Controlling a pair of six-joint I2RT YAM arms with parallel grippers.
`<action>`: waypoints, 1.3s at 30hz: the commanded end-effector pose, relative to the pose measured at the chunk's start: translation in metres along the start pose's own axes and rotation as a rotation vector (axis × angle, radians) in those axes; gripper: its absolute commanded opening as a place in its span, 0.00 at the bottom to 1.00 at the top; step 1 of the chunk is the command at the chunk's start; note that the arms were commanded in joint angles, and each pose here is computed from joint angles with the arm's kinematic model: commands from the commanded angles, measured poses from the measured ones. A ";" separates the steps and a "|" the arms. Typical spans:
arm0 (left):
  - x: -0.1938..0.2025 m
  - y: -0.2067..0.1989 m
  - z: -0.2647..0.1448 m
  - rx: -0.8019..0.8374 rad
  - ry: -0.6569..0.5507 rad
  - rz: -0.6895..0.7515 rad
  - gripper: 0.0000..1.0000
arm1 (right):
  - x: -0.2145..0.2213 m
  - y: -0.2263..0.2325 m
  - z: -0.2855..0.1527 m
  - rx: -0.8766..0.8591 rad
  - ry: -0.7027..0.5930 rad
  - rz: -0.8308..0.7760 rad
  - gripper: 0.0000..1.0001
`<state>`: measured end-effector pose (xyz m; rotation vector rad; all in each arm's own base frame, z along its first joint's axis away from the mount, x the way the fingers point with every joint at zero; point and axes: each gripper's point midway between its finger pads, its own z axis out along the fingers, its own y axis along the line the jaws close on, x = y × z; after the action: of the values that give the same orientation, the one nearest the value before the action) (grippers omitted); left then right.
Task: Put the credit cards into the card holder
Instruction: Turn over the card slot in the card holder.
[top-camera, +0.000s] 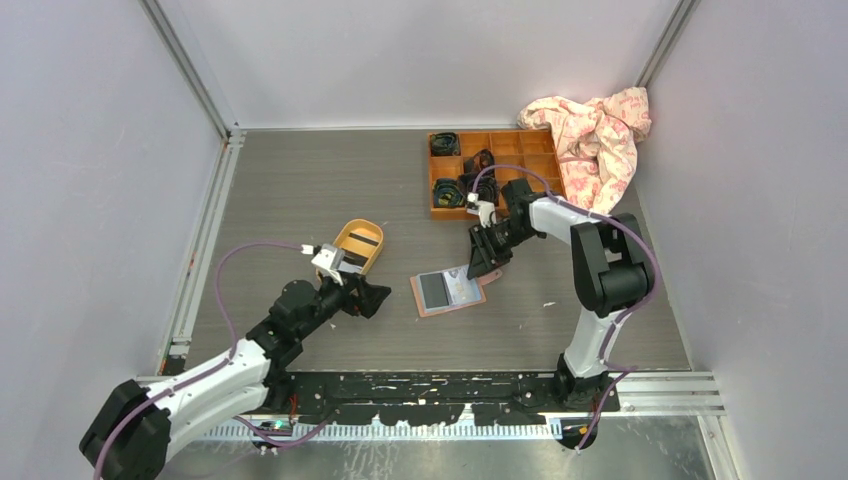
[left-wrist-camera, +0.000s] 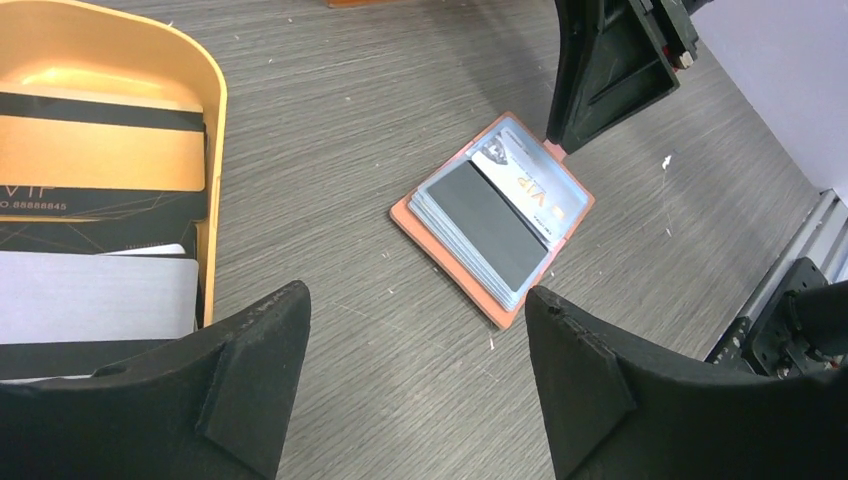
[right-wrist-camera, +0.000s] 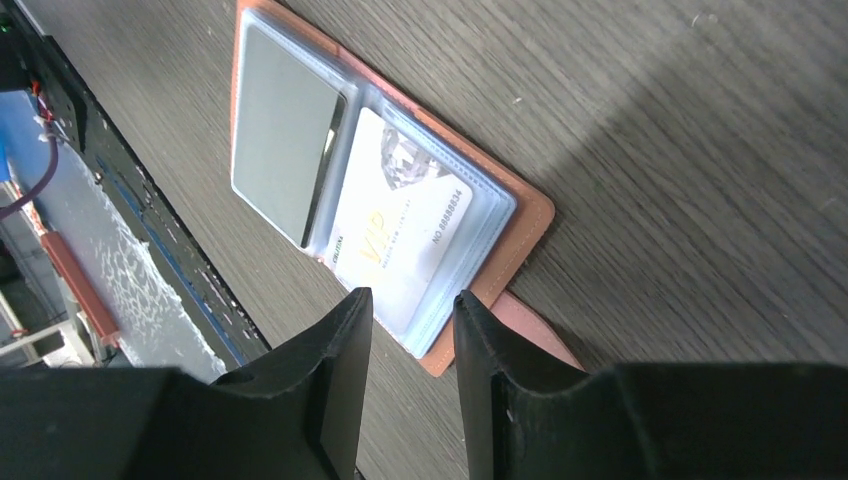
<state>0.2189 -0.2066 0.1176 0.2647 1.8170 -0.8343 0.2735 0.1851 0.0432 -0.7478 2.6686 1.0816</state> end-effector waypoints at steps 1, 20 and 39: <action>-0.016 -0.001 0.007 -0.001 -0.084 -0.039 0.78 | -0.001 0.002 -0.003 -0.011 0.027 0.008 0.41; 0.007 -0.016 0.024 0.040 -0.001 -0.069 0.58 | -0.003 0.004 -0.002 -0.001 0.057 -0.005 0.39; 0.033 -0.028 0.048 -0.021 0.078 -0.018 0.59 | 0.005 0.005 0.009 -0.061 0.087 0.058 0.37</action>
<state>0.2076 -0.2522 0.0680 0.3141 1.9813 -0.8399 0.2599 0.1861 0.0316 -0.7404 2.7848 1.1503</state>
